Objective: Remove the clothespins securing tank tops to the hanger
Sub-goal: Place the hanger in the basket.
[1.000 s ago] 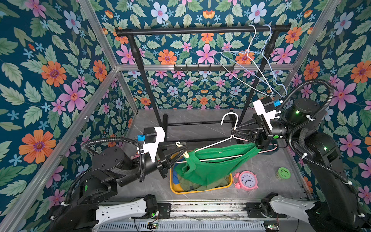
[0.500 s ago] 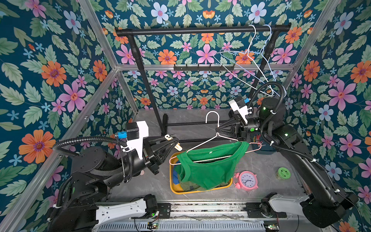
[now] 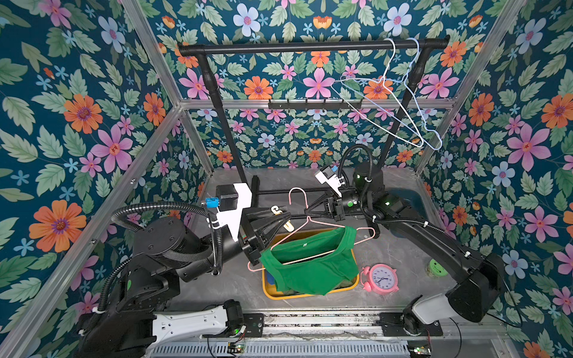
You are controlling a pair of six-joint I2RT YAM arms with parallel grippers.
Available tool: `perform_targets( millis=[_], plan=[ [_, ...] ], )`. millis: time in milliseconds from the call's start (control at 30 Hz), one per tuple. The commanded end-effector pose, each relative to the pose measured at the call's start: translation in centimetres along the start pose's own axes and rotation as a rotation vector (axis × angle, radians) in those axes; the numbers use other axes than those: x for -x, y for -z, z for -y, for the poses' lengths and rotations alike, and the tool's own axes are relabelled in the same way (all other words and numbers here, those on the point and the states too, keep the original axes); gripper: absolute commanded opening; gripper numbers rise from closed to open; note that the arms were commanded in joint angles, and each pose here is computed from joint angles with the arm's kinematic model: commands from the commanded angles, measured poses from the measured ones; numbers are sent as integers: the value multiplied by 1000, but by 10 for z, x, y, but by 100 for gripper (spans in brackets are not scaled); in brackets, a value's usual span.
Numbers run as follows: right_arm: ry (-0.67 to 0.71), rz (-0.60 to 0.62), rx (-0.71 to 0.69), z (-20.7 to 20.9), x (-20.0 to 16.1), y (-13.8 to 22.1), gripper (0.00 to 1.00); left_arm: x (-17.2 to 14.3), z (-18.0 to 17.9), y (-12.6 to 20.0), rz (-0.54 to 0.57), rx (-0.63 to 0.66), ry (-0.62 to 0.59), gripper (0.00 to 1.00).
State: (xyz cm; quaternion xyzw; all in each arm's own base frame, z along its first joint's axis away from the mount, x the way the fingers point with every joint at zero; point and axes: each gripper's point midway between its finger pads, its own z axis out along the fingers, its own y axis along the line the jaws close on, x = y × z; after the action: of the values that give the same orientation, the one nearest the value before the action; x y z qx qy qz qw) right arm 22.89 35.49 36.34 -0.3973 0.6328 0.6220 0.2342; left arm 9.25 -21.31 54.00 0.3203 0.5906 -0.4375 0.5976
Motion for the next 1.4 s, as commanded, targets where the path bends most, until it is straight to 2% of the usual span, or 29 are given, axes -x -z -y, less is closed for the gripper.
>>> perform_targets(
  millis=[0, 300, 533, 800, 867, 967, 1133, 1367],
  plan=[
    [-9, 17, -37, 23, -6, -7, 0, 5, 2, 0, 21, -12, -11, 0],
    [-198, -28, -151, 109, -52, -29, 0, -1, 7, -10, -1, -31, -16, 0],
    [-311, -85, -183, 142, -89, -36, 0, -4, 19, -29, -28, -87, 3, 2],
    [-386, -137, -234, 158, -125, -34, 2, -12, 30, -47, -63, -140, 17, 1],
    [-371, -141, -254, 158, -126, -32, 6, -11, 31, -48, -55, -147, 17, 1],
    [-338, -136, -278, 153, -117, -27, 17, -12, 32, -51, -56, -151, 18, 0],
    [-261, -119, -295, 130, -93, -18, 29, -15, 31, -50, -56, -146, 34, 0],
    [-184, -115, -309, 101, -69, -2, 35, -10, 24, -34, -11, -120, 55, 0]
  ],
)
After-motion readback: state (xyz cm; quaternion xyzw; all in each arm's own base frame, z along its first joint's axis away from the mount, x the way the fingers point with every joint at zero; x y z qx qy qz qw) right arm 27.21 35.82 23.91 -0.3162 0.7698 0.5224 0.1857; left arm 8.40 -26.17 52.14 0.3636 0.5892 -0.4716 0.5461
